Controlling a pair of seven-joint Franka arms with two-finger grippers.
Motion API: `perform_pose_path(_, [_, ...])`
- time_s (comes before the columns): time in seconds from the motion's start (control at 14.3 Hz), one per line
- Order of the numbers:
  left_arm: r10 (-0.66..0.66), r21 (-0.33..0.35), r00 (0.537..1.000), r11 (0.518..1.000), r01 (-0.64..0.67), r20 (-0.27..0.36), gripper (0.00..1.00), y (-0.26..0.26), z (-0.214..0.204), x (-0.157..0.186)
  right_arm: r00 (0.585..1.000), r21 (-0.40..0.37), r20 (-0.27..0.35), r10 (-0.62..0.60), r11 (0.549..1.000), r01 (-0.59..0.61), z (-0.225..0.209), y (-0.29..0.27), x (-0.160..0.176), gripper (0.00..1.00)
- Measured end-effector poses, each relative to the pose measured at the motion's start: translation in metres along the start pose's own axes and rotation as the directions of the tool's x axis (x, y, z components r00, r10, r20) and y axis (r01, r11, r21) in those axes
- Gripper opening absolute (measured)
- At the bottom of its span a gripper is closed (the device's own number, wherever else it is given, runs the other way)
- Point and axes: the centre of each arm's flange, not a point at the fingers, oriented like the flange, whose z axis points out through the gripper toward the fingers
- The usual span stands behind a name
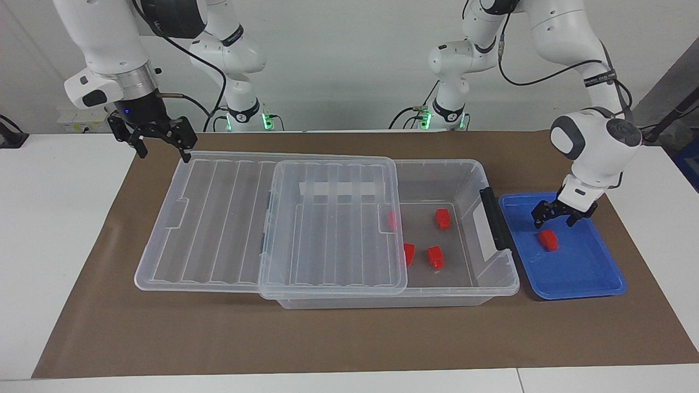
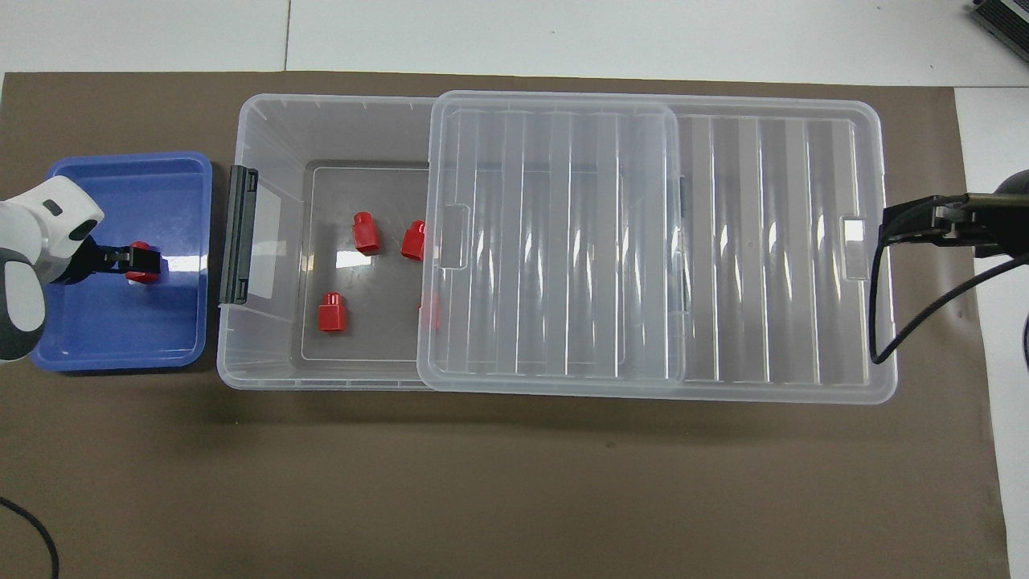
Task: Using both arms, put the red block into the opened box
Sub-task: 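Grasp the red block in the blue tray with the left gripper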
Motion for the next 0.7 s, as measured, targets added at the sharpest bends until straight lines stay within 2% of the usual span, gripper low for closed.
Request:
perform_pose_path(0.21, [-0.038,-0.007,0.999,0.999,0.038,0.029,1.00,0.004,0.042,0.004,0.999,-0.007,0.048,-0.015,1.000,0.015,-0.003,-0.009,-0.008,1.00])
perform_pose_path(0.56, [-0.056,-0.003,0.998,0.998,0.056,0.022,0.99,-0.003,0.042,0.007,0.997,-0.011,0.073,-0.008,1.000,0.009,0.006,-0.005,-0.006,1.00])
perform_pose_path(0.63, [-0.057,-0.003,0.998,0.998,0.057,0.022,0.96,-0.004,0.042,0.007,0.997,-0.011,0.075,-0.008,1.000,0.009,0.006,-0.006,-0.006,1.00])
perform_pose_path(0.7, [-0.057,-0.004,0.998,0.998,0.057,0.021,0.85,-0.003,0.042,0.008,0.997,-0.008,0.075,-0.015,1.000,0.015,0.007,-0.007,-0.006,1.00])
